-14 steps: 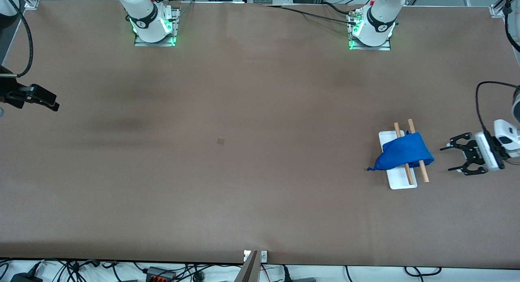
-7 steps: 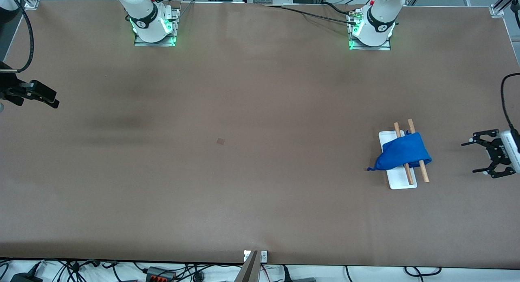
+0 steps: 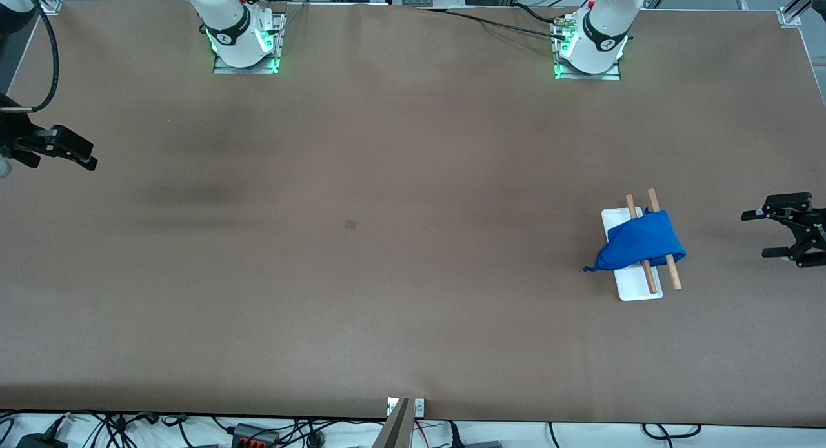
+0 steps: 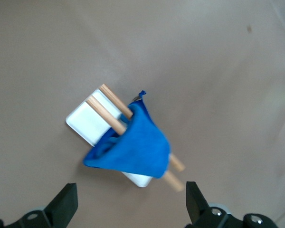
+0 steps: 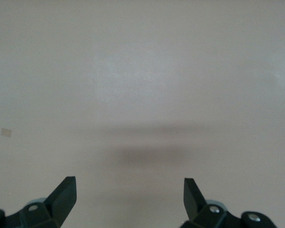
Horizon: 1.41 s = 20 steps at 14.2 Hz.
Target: Pass towel and hang on rack
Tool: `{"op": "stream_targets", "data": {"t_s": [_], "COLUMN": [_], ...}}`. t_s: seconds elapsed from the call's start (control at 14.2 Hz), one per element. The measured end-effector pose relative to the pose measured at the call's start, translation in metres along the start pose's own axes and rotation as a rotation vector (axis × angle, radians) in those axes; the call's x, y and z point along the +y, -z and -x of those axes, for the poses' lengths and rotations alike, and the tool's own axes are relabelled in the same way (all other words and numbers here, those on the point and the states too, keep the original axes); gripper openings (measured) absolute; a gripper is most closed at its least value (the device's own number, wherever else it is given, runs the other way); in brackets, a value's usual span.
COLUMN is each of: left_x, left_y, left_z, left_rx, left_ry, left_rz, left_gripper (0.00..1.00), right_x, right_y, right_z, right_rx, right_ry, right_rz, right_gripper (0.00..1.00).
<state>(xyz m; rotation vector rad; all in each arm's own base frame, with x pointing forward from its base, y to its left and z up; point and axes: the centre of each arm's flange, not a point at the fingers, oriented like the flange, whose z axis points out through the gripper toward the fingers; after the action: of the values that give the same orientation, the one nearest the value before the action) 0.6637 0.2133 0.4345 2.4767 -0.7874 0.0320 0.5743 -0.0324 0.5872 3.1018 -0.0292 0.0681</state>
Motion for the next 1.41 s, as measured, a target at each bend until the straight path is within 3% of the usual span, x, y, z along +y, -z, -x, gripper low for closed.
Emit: {"op": "stream_targets", "data": {"t_s": [0.21,0.42,0.64,0.99,1.41], "left_x": [0.015,0.047,0.095,0.128,0.136], "left_y": [0.004,0.017,0.027,0.019,0.029], "left_z": [-0.008,-0.026,-0.052,-0.075,-0.070], "left_rx": [-0.050,-0.163,-0.221,-0.273,-0.302], "left_ry": [0.168,0.223,0.296,0.269,0.279], "left_rz": [0.002,-0.079,-0.144,-0.193,-0.230], "left_gripper": [1.00,1.00,1.00,1.00,1.00], "right_x": [0.000,0.001,0.001,0.001,0.000], "right_y": [0.003,0.003,0.004,0.018,0.016], "right_z": [0.001,0.001,0.002,0.011,0.011], "right_rx": [-0.003,-0.004,-0.008,-0.009,-0.016], "right_ry": [0.000,-0.001,-0.001,-0.002,0.000], "right_rz": [0.000,0.000,0.000,0.000,-0.001], "right_gripper": [1.00,1.00,1.00,1.00,1.00]}}
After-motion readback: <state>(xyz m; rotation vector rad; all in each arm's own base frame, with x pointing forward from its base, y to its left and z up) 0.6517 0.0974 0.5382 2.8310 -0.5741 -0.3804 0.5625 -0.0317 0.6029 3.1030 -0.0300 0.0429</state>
